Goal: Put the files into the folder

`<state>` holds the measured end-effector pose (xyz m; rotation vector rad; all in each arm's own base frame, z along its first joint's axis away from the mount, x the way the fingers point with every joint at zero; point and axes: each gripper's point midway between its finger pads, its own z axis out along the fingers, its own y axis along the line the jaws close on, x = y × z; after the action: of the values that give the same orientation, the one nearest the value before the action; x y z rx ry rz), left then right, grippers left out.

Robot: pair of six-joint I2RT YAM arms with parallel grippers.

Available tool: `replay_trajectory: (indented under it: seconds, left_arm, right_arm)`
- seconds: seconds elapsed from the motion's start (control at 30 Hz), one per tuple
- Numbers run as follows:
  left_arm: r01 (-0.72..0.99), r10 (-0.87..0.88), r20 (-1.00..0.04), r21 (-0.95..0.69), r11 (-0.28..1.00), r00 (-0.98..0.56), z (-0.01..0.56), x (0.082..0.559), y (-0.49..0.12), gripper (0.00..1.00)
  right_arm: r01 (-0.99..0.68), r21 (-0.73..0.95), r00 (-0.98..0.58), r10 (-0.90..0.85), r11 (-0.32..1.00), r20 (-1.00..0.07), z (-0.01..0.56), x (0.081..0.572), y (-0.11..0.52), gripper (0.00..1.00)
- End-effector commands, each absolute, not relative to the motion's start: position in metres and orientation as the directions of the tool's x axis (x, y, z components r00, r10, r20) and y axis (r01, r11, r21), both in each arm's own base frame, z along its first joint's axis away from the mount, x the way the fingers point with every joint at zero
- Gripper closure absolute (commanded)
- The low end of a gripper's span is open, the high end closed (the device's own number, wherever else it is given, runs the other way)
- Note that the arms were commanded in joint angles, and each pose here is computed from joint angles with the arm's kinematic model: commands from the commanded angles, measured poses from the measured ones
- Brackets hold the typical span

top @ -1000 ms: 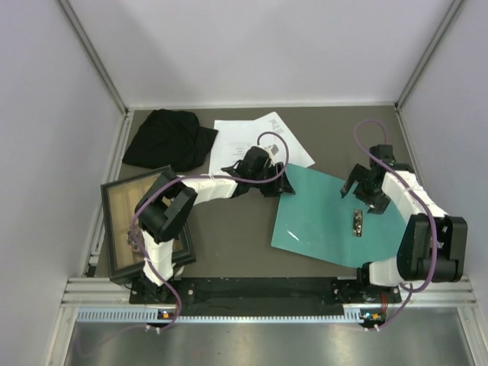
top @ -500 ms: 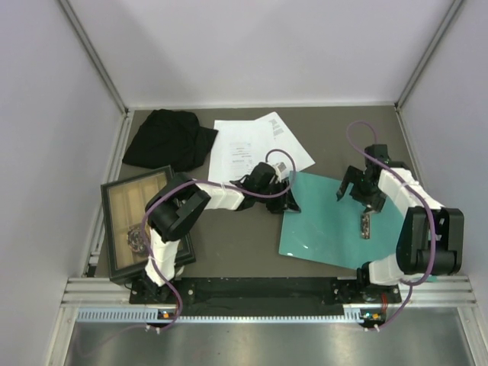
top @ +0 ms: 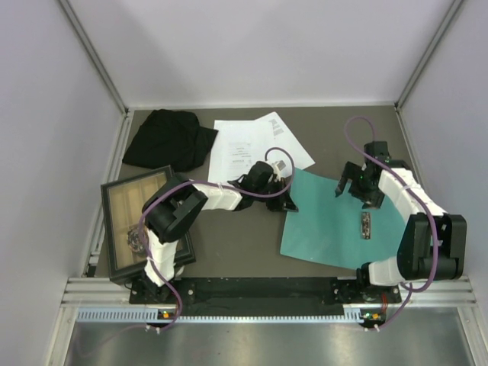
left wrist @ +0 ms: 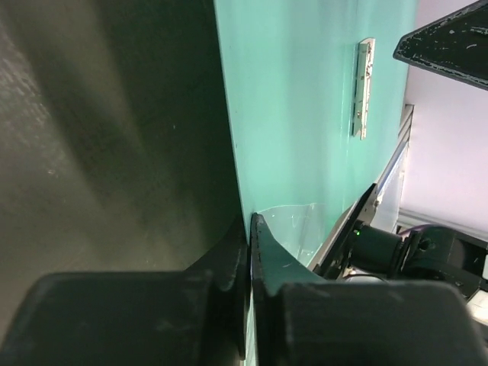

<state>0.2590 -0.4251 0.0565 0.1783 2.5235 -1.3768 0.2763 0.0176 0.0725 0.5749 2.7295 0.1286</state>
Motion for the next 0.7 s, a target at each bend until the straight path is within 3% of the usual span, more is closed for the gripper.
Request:
replay_trajectory:
  seconds: [0.0, 0.13, 0.23, 0.27, 0.5, 0.67]
  left_arm:
    - [0.291, -0.031, -0.349, -0.825, 0.484, -0.937, 0.095, 0.266, -0.425, 1.00]
    - [0.285, -0.025, -0.349, -0.801, 0.526, -0.937, 0.111, 0.263, -0.400, 1.00]
    - [0.242, -0.058, -0.357, -0.734, 0.635, -0.932, 0.105, 0.256, -0.358, 1.00]
    - [0.176, -0.102, -0.343, -0.689, 0.703, -0.934, 0.093, 0.260, -0.335, 1.00]
    - [0.014, -0.167, -0.282, -0.543, 0.840, -0.945, 0.064, 0.236, -0.243, 1.00]
    - [-0.030, -0.195, -0.273, -0.510, 0.859, -0.942, 0.062, 0.223, -0.221, 1.00]
  right_arm:
    - [0.349, 0.162, -0.839, 0.385, 0.923, -0.385, 0.096, 0.284, 0.015, 0.01]
    - [0.346, 0.166, -0.834, 0.384, 0.923, -0.397, 0.100, 0.285, 0.015, 0.01]
    - [0.303, 0.168, -0.846, 0.346, 0.938, -0.405, 0.100, 0.290, 0.027, 0.01]
    - [0.292, 0.170, -0.847, 0.337, 0.941, -0.410, 0.102, 0.293, 0.030, 0.01]
    - [0.163, 0.244, -0.876, 0.254, 0.956, -0.410, 0.103, 0.316, 0.080, 0.01]
    - [0.124, 0.326, -0.890, 0.250, 0.937, -0.381, 0.098, 0.334, 0.105, 0.01]
